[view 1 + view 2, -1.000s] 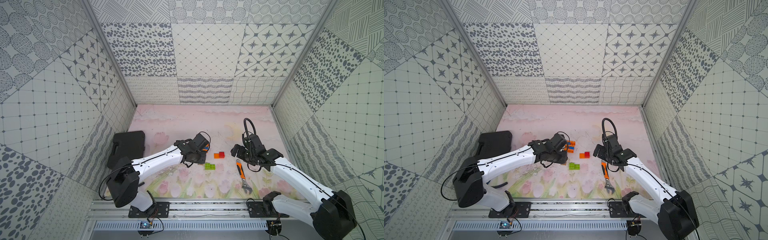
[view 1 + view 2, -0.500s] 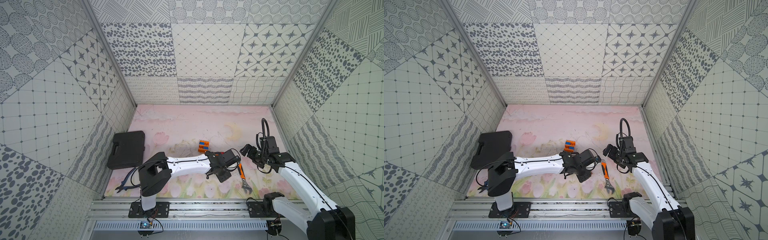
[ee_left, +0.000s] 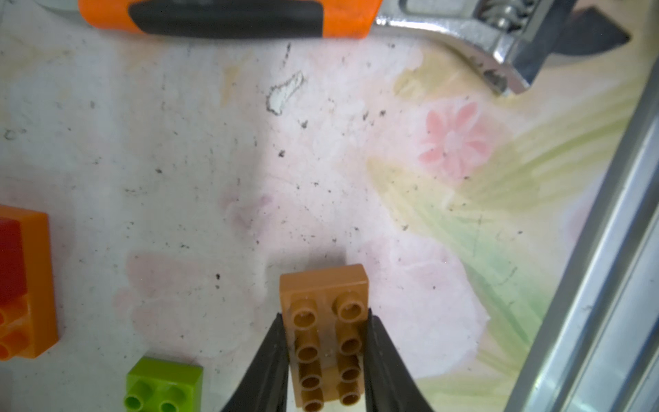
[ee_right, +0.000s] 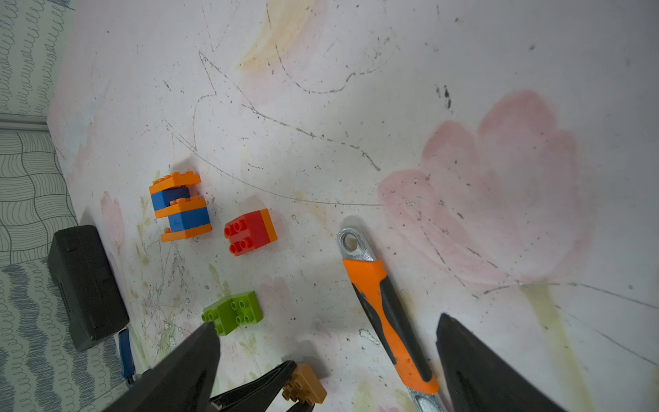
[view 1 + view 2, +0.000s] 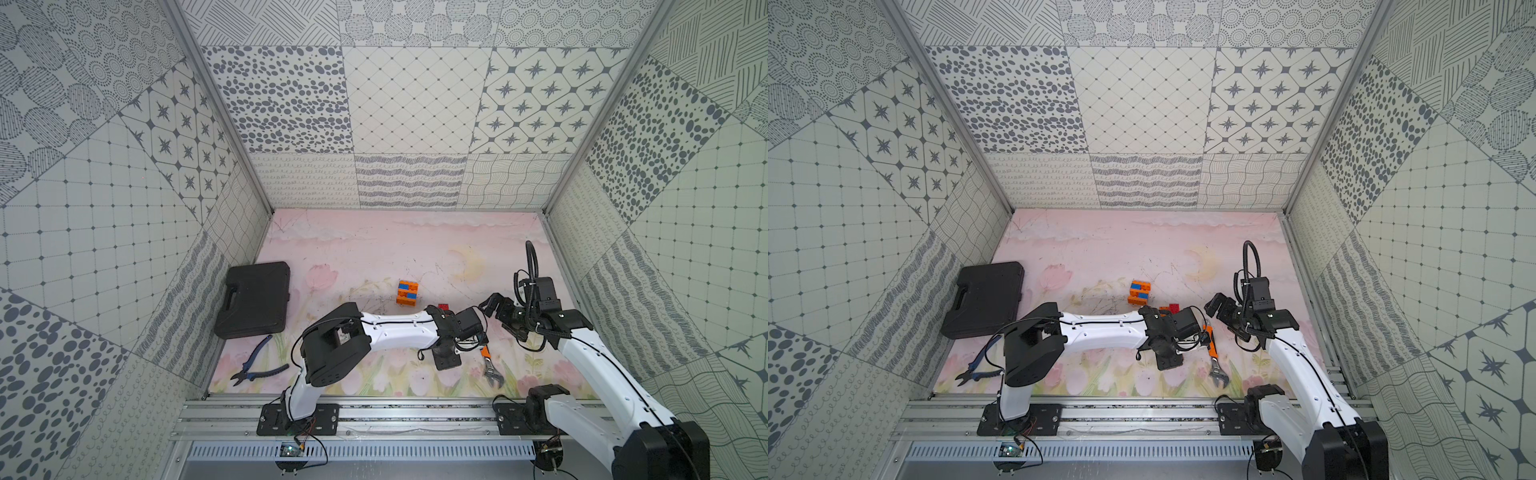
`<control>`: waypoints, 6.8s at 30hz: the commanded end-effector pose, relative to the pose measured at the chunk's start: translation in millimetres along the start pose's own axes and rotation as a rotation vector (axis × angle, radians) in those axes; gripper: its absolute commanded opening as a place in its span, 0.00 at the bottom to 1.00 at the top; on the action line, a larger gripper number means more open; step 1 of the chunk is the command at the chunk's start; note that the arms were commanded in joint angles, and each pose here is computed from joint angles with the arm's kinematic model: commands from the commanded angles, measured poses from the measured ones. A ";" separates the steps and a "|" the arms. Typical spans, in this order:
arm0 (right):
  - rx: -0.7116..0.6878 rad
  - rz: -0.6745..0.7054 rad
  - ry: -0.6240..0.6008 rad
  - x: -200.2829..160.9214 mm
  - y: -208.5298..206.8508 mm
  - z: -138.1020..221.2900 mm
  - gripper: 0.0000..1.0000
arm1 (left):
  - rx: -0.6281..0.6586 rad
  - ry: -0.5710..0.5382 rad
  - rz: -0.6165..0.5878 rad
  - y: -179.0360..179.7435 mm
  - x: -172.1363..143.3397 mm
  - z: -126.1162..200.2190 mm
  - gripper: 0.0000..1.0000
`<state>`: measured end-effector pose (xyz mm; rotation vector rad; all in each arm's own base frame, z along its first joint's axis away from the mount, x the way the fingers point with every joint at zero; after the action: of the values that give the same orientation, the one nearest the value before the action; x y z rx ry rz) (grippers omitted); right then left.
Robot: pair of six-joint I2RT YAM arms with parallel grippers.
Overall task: Assemble the number 5 with lego
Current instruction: Place the lego brick at the center of the board, then pick up the lego brick from the center of the board, then assemble the lego brick with the lego brick.
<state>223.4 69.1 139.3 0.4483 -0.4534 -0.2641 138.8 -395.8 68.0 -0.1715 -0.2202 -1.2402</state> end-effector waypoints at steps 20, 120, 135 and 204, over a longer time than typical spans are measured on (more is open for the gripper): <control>0.021 0.362 0.192 -53.8 60.9 -27.2 0.85 | 0.140 -0.782 0.674 65.7 -38.3 126.1 0.61; -0.262 0.493 0.376 -94.2 165.2 -110.1 0.57 | 0.135 -0.742 1.444 155.8 -164.0 98.2 0.99; -0.329 0.517 0.393 -96.5 157.2 -118.8 0.56 | 0.136 -0.743 1.449 156.2 -165.1 100.3 0.99; -0.570 0.581 0.536 -124.6 108.3 -149.0 0.53 | 0.179 -0.702 1.500 160.1 -169.8 99.4 0.99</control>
<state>221.2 287.2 82.8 -0.0243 -0.1220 0.2611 229.3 -169.9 118.0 -0.5177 -0.6334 0.3446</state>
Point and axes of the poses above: each gripper's point midway between its finger pads, its own z axis back along the fingers, its own y axis along the line the jaws close on, x = y × z, the point moved 4 cm from there along z, back along the fingers, and after that the axes turned 11 degrees about z, right-handed, at the moved point
